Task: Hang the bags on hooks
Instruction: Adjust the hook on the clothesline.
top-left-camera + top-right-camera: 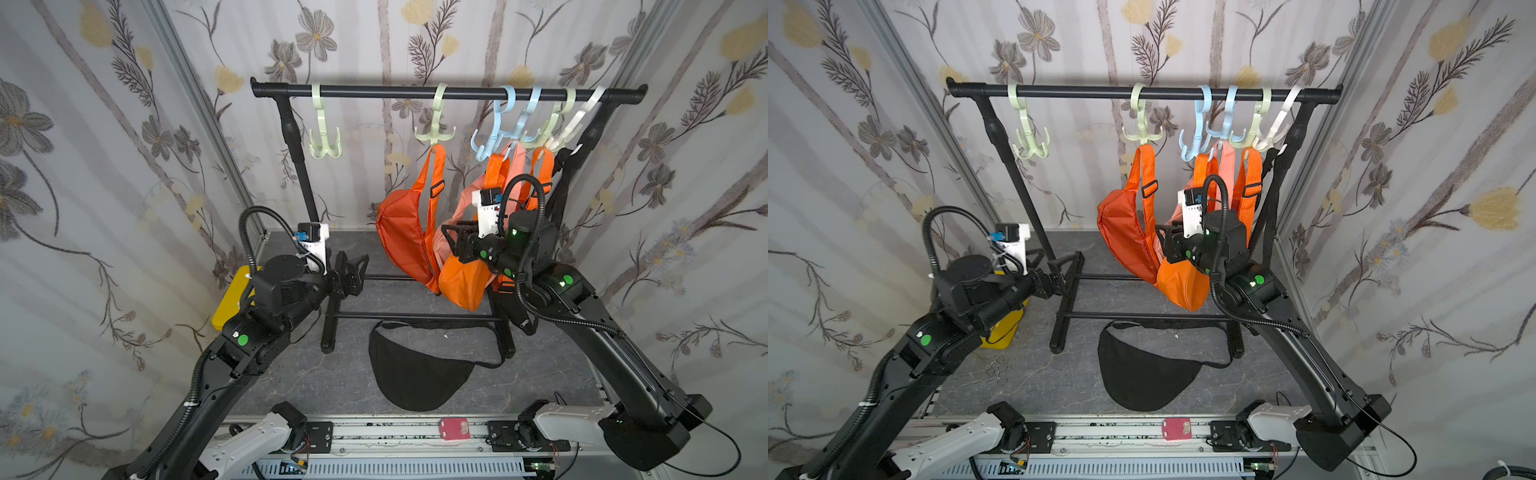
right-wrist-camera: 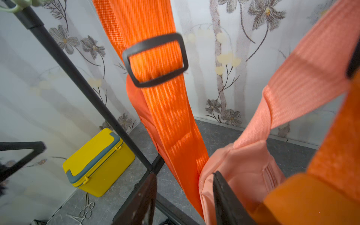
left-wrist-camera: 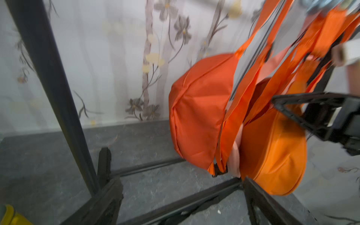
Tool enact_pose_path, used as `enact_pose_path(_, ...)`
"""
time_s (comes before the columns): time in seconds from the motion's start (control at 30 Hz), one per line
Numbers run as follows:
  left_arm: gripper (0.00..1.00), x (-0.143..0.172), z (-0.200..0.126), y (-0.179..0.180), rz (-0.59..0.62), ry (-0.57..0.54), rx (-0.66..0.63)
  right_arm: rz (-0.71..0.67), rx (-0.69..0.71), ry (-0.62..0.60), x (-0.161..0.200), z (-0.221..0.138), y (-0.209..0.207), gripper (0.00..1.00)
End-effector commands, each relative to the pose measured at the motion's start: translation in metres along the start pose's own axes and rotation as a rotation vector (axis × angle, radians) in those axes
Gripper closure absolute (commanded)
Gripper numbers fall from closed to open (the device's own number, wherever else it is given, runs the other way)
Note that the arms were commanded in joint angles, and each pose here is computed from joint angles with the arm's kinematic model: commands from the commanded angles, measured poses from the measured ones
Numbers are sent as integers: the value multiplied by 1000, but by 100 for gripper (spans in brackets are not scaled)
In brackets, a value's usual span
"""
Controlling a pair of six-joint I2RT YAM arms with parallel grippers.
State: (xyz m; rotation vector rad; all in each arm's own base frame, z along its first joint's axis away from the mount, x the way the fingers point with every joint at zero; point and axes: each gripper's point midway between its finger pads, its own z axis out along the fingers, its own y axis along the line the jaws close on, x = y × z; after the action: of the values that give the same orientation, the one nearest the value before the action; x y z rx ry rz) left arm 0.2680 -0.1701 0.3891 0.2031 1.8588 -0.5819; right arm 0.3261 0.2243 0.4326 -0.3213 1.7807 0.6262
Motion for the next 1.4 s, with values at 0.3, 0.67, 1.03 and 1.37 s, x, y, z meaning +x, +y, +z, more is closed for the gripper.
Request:
enact_pose_path(0.3, 3, -74, -37, -15, -40, -366, 86, 29, -52, -74, 33, -33, 8, 44)
enact_pose_path(0.67, 4, -198, -34, -31, 48, -516, -9, 47, -111, -110, 37, -53, 21, 44)
enact_pose_path(1.03, 4, -267, -30, -16, 134, -606, -204, 37, -93, -105, 48, -59, 16, 44)
enact_pose_path(1.37, 4, -287, 22, -1, 181, -574, -243, 29, -86, -90, 57, -59, 13, 44)
